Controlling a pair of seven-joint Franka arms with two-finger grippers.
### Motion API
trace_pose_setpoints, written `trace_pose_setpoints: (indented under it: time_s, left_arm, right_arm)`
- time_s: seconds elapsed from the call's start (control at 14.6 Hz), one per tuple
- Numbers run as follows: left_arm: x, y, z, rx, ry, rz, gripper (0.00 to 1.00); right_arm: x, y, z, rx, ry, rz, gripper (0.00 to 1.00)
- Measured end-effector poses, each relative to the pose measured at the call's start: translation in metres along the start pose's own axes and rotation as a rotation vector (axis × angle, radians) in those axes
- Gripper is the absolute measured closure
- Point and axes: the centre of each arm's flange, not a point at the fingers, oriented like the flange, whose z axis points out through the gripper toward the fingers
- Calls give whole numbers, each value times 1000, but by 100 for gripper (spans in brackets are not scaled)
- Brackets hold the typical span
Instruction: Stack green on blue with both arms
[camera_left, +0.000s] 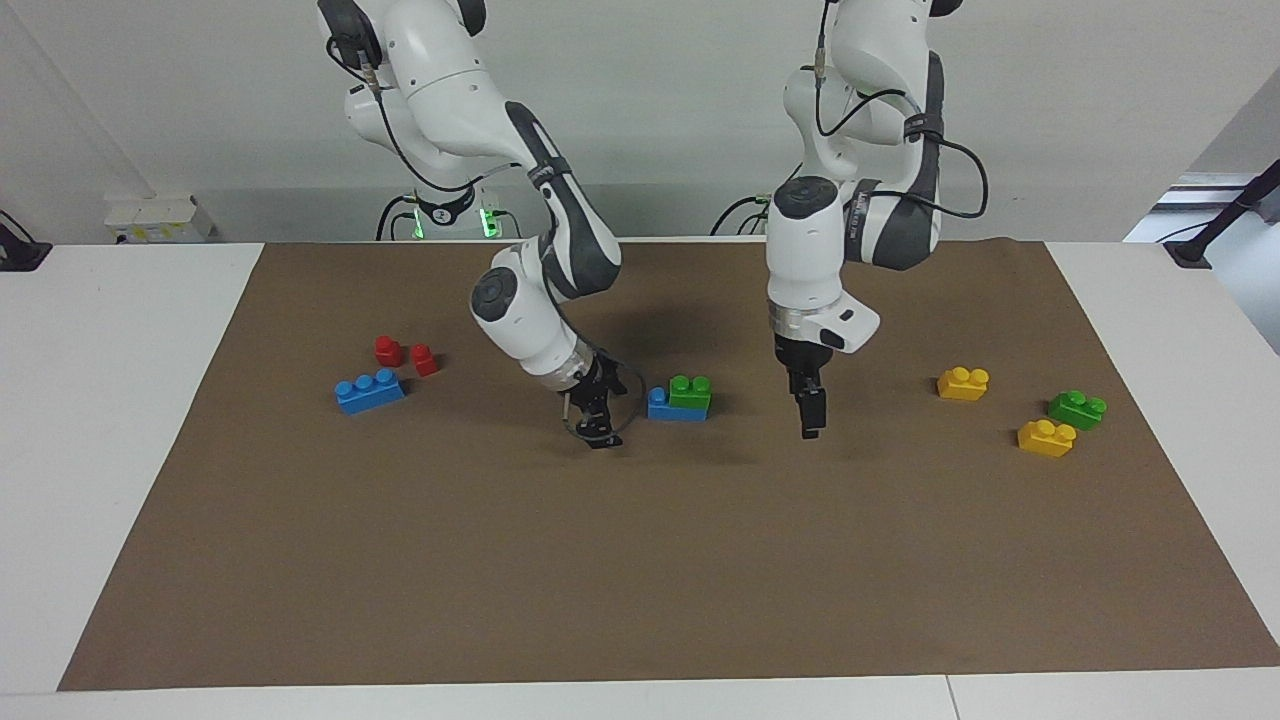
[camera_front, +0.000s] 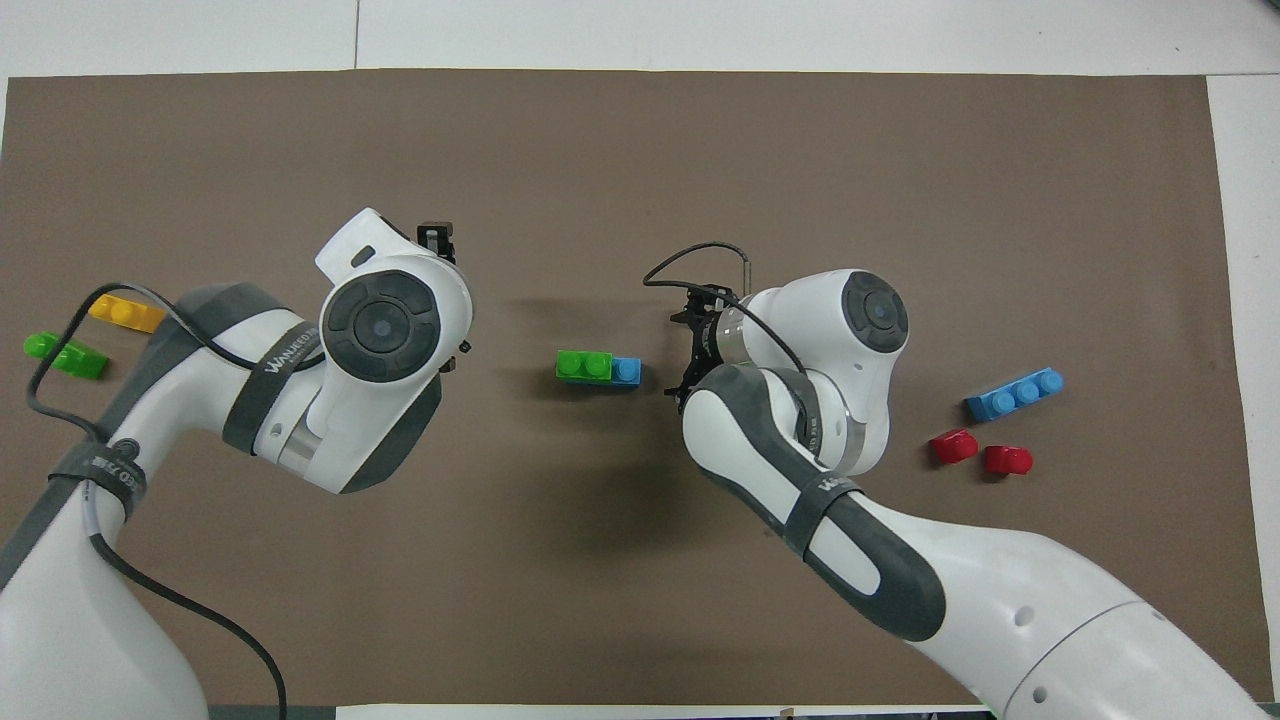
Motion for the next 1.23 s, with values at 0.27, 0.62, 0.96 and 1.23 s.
trace_pose_setpoints:
  time_s: [0.27,0.62,0.96,1.23]
  left_arm:
    - [65,17,9,8,19,164,0]
    - [132,41,-8,-21,-11,416,0]
    - [167,51,-37,18,-111,724,0]
    - [177,55,-59,68,-166,991,0]
  right_arm:
    - [56,-23,-96,-48,-43,-202,0]
    - [106,-4,-210,-148,56,-643,0]
    - [150,25,-298,-255,137,-1071,0]
    - [146,54,-355,-349,227,-1352,0]
